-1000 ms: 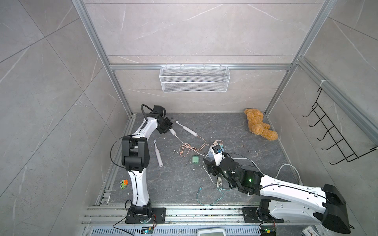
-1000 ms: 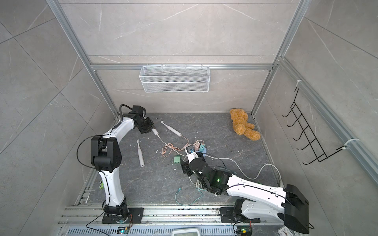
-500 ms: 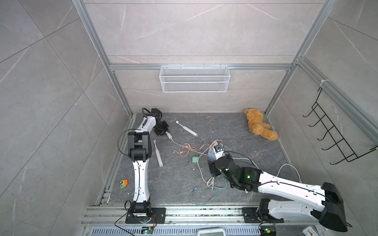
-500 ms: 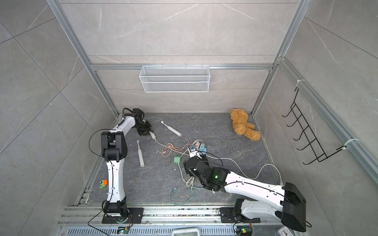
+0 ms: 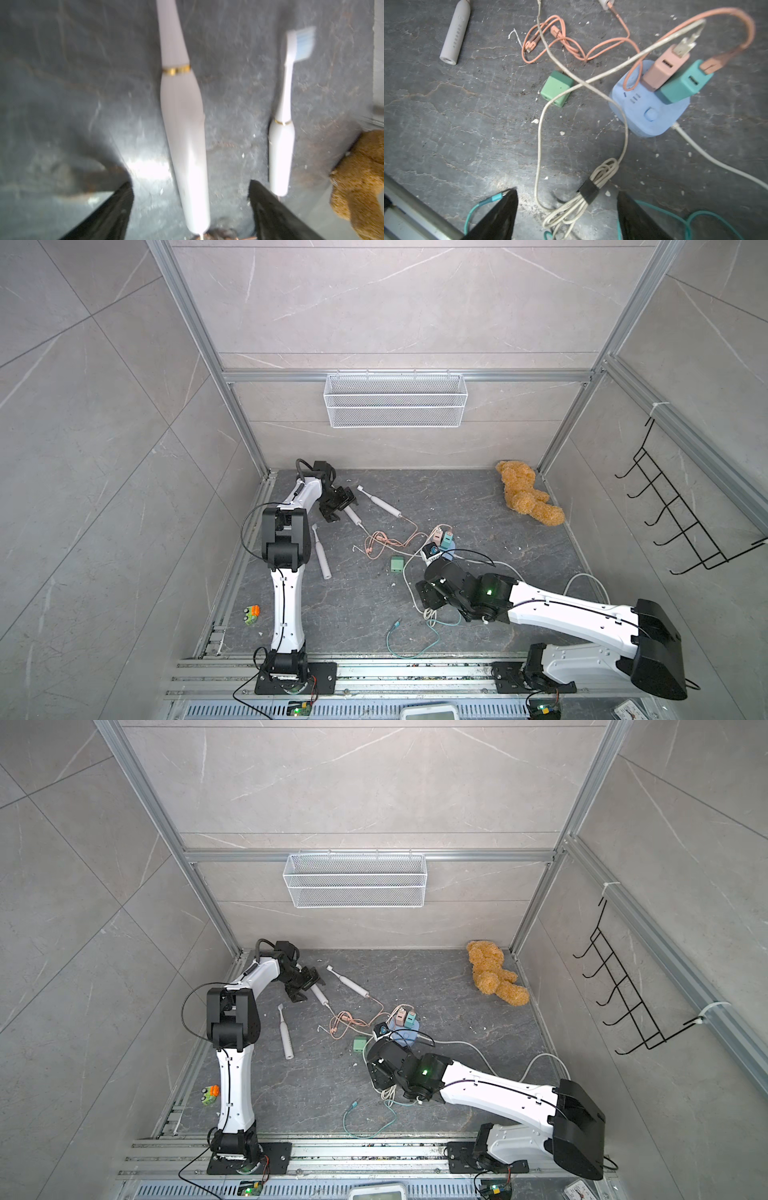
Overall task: Charge the electric toothbrush
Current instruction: Place the electric toothbrush at the center of the board, then pick up the charging cable from the center of the board, then pick up the plug from the center of the board.
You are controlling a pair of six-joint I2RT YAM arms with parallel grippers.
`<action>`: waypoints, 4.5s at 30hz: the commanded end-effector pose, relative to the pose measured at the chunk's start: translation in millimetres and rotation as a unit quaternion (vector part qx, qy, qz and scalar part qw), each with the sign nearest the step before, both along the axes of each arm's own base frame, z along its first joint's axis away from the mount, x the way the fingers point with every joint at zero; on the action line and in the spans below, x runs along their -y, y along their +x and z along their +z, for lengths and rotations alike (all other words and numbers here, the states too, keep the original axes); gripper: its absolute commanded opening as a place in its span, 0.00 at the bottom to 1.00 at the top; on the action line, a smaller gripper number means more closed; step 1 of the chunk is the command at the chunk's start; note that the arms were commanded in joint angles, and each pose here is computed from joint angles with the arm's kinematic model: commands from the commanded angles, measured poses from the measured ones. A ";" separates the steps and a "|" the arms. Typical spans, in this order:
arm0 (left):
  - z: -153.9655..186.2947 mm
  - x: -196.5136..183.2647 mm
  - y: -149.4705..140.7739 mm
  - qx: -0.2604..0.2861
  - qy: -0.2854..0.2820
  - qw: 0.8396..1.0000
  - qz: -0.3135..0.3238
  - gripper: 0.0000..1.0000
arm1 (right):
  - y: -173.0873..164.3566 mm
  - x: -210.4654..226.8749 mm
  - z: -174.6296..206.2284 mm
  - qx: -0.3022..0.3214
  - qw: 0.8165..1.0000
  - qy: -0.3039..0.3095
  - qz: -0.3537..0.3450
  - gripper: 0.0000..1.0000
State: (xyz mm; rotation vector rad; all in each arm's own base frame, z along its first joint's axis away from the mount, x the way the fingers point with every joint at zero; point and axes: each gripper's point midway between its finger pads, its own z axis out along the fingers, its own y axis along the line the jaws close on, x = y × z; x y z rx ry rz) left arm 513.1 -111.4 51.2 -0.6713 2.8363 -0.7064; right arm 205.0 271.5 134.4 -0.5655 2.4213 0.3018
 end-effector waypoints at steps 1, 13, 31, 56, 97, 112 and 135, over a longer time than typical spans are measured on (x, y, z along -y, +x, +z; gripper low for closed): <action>58.4 -3.0 -8.7 0.040 0.001 0.999 0.015 0.99 | -13.0 -0.6 -4.0 -0.047 0.999 0.009 -0.015 0.76; 110.3 -1.6 -103.3 0.097 0.030 0.988 0.120 0.99 | -54.0 -71.2 -17.9 -0.172 0.980 0.096 -0.012 0.72; 72.6 -21.8 -202.2 0.089 0.072 0.987 0.116 0.99 | -89.3 -80.5 -87.5 -0.339 0.935 -0.016 -0.103 0.60; 57.6 -12.9 -207.0 0.081 0.050 0.989 0.113 0.99 | -89.3 -77.7 -126.3 -0.392 0.903 -0.067 -0.163 0.36; 44.3 98.3 -221.9 0.036 0.028 0.998 0.054 0.90 | -131.6 -91.7 11.4 -0.154 0.895 0.259 0.329 0.00; 4.0 158.3 -207.8 -0.006 0.090 0.996 -0.019 0.77 | -114.0 -37.7 9.1 -0.130 0.932 0.235 0.244 0.00; -26.9 166.0 -218.6 -0.037 0.145 0.982 -0.112 0.57 | -119.2 -28.0 12.3 -0.126 0.931 0.224 0.258 0.00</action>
